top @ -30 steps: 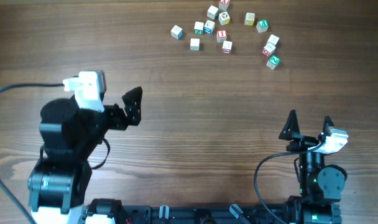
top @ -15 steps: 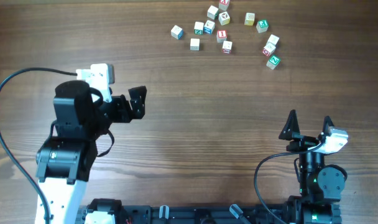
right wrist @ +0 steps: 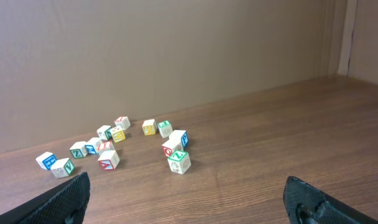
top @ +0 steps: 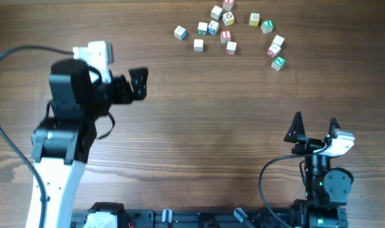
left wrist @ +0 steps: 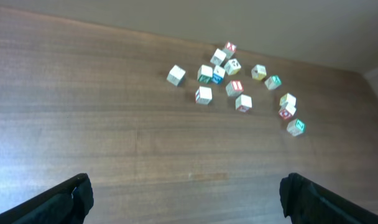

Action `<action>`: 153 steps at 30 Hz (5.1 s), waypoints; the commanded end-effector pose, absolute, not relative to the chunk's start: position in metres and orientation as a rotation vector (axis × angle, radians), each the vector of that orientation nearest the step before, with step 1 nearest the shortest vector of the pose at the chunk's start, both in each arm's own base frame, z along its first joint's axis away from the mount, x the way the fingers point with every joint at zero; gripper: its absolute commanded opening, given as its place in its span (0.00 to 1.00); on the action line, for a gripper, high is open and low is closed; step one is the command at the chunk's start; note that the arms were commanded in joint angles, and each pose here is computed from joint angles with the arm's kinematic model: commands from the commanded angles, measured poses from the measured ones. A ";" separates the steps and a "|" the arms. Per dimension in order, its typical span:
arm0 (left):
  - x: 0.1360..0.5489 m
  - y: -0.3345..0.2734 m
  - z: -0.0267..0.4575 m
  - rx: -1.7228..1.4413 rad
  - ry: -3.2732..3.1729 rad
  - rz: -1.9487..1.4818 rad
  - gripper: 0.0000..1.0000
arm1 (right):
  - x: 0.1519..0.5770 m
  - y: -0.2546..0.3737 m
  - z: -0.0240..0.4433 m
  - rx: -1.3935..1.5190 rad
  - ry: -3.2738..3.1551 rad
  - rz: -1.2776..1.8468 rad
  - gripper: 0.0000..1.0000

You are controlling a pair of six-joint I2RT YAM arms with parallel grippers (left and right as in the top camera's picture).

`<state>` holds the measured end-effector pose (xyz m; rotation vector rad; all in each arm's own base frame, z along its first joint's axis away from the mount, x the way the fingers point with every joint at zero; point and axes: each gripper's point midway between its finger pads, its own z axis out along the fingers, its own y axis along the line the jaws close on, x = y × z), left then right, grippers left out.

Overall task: Form a horizontal line
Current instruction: 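Raise the left arm and reach toward the block cluster, then grasp the white bee-picture block with the left gripper, then carry the bee block down-left and lower it onto the table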

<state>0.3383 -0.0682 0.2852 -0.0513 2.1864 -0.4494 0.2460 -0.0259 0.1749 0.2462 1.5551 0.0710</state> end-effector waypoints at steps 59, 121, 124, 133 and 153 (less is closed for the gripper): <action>0.630 -0.181 0.028 0.290 2.293 -0.391 0.98 | 0.246 -0.023 0.175 0.219 1.556 0.072 1.00; 0.400 -0.227 0.019 -0.135 2.813 -0.157 0.20 | 0.246 -0.023 0.175 0.219 1.557 0.072 1.00; 0.405 -0.227 0.007 -0.124 2.734 -0.117 0.26 | 0.246 -0.023 0.175 0.219 1.557 0.072 1.00; 0.405 -0.218 0.002 -0.129 2.701 -0.036 0.57 | 0.246 -0.023 0.175 0.219 1.558 0.072 1.00; 0.437 -0.203 0.009 -0.108 2.617 -0.061 0.61 | 0.246 -0.023 0.175 0.219 1.558 0.072 1.00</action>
